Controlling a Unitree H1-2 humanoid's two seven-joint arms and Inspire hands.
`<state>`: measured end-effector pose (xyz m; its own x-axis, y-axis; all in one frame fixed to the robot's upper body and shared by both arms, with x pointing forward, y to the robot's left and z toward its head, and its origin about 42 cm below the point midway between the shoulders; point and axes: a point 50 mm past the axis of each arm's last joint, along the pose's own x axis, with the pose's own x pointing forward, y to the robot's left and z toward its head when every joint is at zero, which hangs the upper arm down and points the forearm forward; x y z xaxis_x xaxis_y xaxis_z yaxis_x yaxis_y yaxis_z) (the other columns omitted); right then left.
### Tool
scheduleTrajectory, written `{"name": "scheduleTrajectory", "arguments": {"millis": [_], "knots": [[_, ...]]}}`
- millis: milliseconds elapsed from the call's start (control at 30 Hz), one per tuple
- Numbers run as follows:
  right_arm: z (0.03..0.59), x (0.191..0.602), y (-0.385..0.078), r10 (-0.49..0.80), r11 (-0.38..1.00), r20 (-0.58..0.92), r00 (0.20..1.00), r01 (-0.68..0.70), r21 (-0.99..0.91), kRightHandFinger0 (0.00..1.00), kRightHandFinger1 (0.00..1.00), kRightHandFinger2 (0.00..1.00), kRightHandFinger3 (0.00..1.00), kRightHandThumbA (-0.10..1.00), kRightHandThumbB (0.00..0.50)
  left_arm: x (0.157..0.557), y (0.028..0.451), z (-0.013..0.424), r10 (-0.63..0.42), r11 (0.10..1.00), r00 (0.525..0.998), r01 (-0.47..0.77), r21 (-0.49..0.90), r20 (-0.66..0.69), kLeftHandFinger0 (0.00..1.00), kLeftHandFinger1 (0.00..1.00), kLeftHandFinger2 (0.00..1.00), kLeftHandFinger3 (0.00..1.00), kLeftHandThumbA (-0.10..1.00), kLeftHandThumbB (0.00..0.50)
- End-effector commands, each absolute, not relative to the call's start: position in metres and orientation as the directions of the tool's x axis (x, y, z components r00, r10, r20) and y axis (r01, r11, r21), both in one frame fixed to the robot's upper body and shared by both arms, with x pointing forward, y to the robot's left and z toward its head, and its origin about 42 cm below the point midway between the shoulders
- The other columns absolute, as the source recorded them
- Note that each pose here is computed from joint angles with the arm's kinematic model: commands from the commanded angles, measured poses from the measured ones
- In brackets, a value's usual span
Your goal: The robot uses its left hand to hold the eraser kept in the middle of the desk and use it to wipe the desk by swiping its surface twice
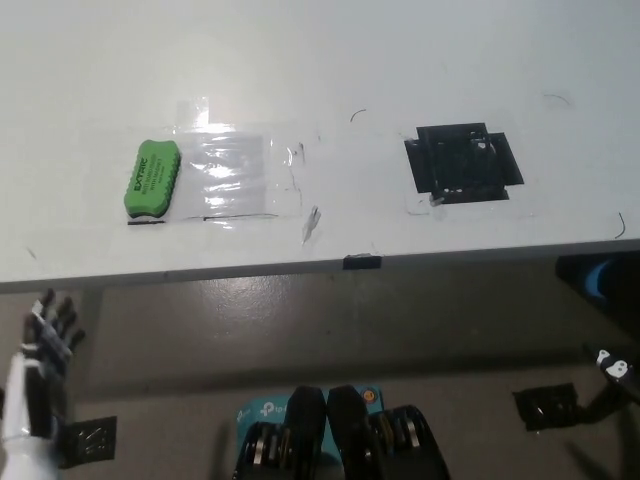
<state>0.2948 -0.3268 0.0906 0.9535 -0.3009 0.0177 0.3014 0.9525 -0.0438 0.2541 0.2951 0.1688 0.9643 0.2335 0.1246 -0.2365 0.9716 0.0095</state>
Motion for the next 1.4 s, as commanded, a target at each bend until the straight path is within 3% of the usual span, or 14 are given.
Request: {"name": "scheduleTrajectory", "arguments": {"millis": [0, 200, 300, 400, 567, 633, 667, 733, 833, 867, 933, 967, 1033, 1367], "knots": [[0.105, 0.298, -0.334, -0.315, 0.946, 0.094, 0.945, 0.32, -0.047, 1.0, 1.0, 1.0, 1.0, 1.0, 0.311, 0.254, 0.307, 0.248, 0.176, 0.976, 0.94, -0.205, 0.07, 0.293, 1.0, 1.0, 1.0, 1.0, 1.0, 0.29], [0.108, 0.297, -0.337, -0.306, 0.949, 0.087, 0.948, 0.311, -0.054, 1.0, 1.0, 1.0, 1.0, 1.0, 0.335, 0.279, 0.334, 0.318, 0.16, 0.952, 0.89, -0.253, 0.171, 0.427, 1.0, 1.0, 1.0, 1.0, 1.0, 0.373], [0.108, 0.297, -0.338, -0.31, 0.947, 0.088, 0.947, 0.316, -0.062, 1.0, 1.0, 1.0, 1.0, 1.0, 0.35, 0.299, 0.339, 0.337, 0.147, 0.935, 0.879, -0.274, 0.227, 0.453, 1.0, 1.0, 1.0, 1.0, 1.0, 0.355], [0.107, 0.297, -0.338, -0.314, 0.947, 0.086, 0.946, 0.318, -0.049, 1.0, 1.0, 1.0, 1.0, 1.0, 0.323, 0.345, 0.344, 0.36, 0.094, 0.913, 0.879, -0.263, 0.311, 0.468, 1.0, 1.0, 1.0, 1.0, 1.0, 0.234], [0.109, 0.298, -0.338, -0.31, 0.947, 0.084, 0.947, 0.315, -0.059, 1.0, 1.0, 1.0, 1.0, 1.0, 0.305, 0.392, 0.346, 0.356, 0.047, 0.833, 0.921, -0.251, 0.494, 0.388, 1.0, 1.0, 1.0, 1.0, 1.0, 0.265], [0.109, 0.297, -0.338, -0.313, 0.946, 0.084, 0.946, 0.319, -0.064, 1.0, 1.0, 1.0, 1.0, 1.0, 0.297, 0.421, 0.348, 0.355, -0.033, 0.722, 0.94, -0.212, 0.658, 0.339, 1.0, 1.0, 1.0, 1.0, 1.0, 0.213], [0.109, 0.297, -0.338, -0.311, 0.947, 0.088, 0.946, 0.317, -0.056, 1.0, 1.0, 1.0, 1.0, 1.0, 0.295, 0.436, 0.348, 0.354, -0.058, 0.648, 0.946, -0.207, 0.733, 0.318, 1.0, 1.0, 1.0, 1.0, 1.0, 0.278], [0.109, 0.297, -0.338, -0.308, 0.948, 0.086, 0.948, 0.313, -0.06, 1.0, 1.0, 1.0, 1.0, 1.0, 0.293, 0.448, 0.348, 0.355, -0.079, 0.563, 0.948, -0.213, 0.799, 0.308, 1.0, 1.0, 1.0, 1.0, 1.0, 0.296], [0.11, 0.298, -0.338, -0.305, 0.948, 0.095, 0.948, 0.312, -0.063, 1.0, 1.0, 1.0, 1.0, 1.0, 0.312, 0.469, 0.345, 0.361, -0.132, 0.278, 0.956, -0.218, 0.936, 0.262, 1.0, 1.0, 1.0, 1.0, 1.0, 0.218], [0.11, 0.298, -0.338, -0.305, 0.948, 0.095, 0.948, 0.312, -0.063, 1.0, 1.0, 1.0, 1.0, 1.0, 0.312, 0.47, 0.345, 0.361, -0.133, 0.275, 0.956, -0.218, 0.936, 0.262, 1.0, 1.0, 1.0, 1.0, 1.0, 0.218], [0.11, 0.298, -0.338, -0.315, 0.945, 0.089, 0.945, 0.32, -0.06, 1.0, 1.0, 1.0, 1.0, 1.0, 0.305, 0.485, 0.338, 0.37, -0.19, -0.036, 0.957, -0.23, 0.973, 0.219, 1.0, 1.0, 1.0, 1.0, 1.0, 0.209], [0.11, 0.298, -0.338, -0.315, 0.945, 0.088, 0.945, 0.321, -0.059, 1.0, 1.0, 1.0, 1.0, 1.0, 0.305, 0.486, 0.338, 0.37, -0.193, -0.048, 0.956, -0.233, 0.971, 0.219, 1.0, 1.0, 1.0, 1.0, 1.0, 0.209], [0.109, 0.298, -0.339, -0.307, 0.948, 0.091, 0.947, 0.313, -0.065, 1.0, 1.0, 1.0, 1.0, 1.0, 0.286, 0.499, 0.335, 0.372, -0.208, -0.319, 0.968, -0.202, 0.926, 0.14, 1.0, 1.0, 1.0, 1.0, 1.0, 0.291], [0.109, 0.29, -0.343, -0.311, 0.944, 0.089, 0.946, 0.319, -0.089, 1.0, 1.0, 1.0, 1.0, 1.0, 0.293, 0.51, 0.326, 0.373, -0.202, -0.585, 0.97, -0.229, 0.778, 0.133, 1.0, 1.0, 1.0, 1.0, 1.0, 0.386]]}}
